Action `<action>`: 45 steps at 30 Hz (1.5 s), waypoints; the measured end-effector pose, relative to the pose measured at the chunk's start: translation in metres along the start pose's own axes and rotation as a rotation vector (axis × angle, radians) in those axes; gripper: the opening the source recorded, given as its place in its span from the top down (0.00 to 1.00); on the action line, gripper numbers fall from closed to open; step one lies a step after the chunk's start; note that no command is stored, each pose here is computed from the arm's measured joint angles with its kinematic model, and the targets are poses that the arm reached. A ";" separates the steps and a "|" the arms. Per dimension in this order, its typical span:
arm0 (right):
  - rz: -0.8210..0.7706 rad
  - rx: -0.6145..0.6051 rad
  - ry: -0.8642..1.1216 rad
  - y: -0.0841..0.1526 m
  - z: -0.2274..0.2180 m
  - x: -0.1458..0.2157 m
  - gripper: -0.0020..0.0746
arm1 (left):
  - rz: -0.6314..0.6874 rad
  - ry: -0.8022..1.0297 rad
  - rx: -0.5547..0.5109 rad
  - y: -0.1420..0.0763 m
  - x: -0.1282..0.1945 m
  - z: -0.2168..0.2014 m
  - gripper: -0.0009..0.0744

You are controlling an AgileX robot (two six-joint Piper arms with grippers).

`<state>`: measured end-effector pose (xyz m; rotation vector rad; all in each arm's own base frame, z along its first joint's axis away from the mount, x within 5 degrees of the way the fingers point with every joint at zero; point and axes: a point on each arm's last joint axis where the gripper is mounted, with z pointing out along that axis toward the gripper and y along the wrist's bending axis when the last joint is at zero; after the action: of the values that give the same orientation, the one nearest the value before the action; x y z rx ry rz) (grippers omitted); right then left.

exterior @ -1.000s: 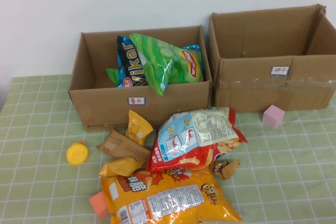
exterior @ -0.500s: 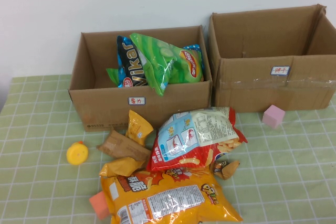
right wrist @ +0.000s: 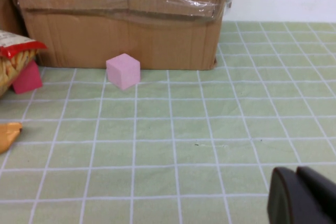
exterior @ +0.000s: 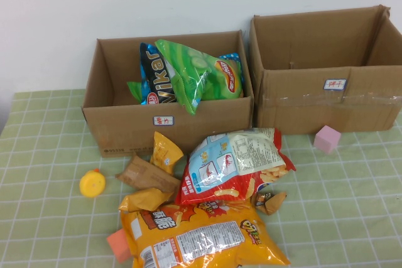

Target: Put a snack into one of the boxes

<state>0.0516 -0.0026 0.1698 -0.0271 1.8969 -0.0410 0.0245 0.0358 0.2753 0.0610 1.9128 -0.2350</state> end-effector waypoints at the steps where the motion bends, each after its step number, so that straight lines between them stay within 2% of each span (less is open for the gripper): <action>1: 0.006 -0.002 0.003 0.000 0.000 0.000 0.98 | 0.000 0.000 0.000 0.000 0.000 0.000 0.99; 30: 0.015 -0.005 0.009 0.000 0.000 0.000 0.98 | 0.000 0.000 0.000 0.000 0.000 0.000 0.99; 35: 0.015 -0.005 0.009 0.000 0.000 0.000 0.98 | 0.011 -0.024 0.037 -0.006 0.004 0.006 0.99; 39: 0.015 -0.005 0.011 0.000 0.000 0.000 0.98 | 0.082 -0.106 0.048 -0.016 0.007 0.012 0.99; 42: 0.015 -0.005 0.011 0.000 0.000 0.000 0.98 | 0.216 -0.201 0.055 -0.025 0.010 0.018 0.99; 45: 0.015 -0.005 0.011 0.000 0.000 0.000 0.98 | 0.347 -0.257 0.007 -0.030 0.018 0.027 0.99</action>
<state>0.0511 -0.0021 0.1697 -0.0161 1.9081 -0.0259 0.0384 -0.0004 0.2531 0.3486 1.6145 -0.0130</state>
